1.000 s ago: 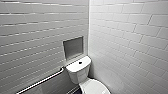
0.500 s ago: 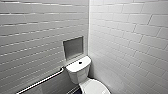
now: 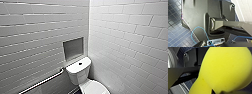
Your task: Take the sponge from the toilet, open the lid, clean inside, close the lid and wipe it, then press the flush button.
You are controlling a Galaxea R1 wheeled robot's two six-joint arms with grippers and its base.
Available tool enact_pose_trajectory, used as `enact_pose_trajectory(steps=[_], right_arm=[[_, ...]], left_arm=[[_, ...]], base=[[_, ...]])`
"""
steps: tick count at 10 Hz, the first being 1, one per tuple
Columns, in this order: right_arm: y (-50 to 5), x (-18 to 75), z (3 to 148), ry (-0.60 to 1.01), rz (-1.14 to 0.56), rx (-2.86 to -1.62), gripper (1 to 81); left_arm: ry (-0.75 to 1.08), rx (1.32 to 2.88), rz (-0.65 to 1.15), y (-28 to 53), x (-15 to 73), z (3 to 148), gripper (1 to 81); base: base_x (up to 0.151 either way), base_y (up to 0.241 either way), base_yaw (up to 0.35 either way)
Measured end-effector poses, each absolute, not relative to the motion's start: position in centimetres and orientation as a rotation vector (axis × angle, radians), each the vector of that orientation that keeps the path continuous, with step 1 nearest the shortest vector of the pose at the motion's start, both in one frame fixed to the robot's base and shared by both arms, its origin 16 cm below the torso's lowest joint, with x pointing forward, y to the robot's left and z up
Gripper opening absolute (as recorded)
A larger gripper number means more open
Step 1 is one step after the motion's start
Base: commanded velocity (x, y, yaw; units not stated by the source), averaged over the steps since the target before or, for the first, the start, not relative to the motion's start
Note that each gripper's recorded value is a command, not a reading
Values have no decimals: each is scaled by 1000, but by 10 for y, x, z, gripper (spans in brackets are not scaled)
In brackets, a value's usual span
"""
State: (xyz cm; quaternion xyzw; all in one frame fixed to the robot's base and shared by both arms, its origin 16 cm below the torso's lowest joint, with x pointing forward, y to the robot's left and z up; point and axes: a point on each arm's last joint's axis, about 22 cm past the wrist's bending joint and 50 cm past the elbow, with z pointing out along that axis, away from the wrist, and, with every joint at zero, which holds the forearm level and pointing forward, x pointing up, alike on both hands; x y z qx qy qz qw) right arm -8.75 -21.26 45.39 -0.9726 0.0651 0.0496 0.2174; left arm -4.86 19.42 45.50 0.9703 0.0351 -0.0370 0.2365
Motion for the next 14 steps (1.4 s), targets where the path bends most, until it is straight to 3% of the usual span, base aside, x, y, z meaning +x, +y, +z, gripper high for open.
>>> enact_pose_trajectory(steps=[14], right_arm=[[-208, -89, 456, 193, 129, -2684, 10]], left_arm=[[96, 2659, -86, 193, -40, 455, 811]], base=[[90, 0, 0]])
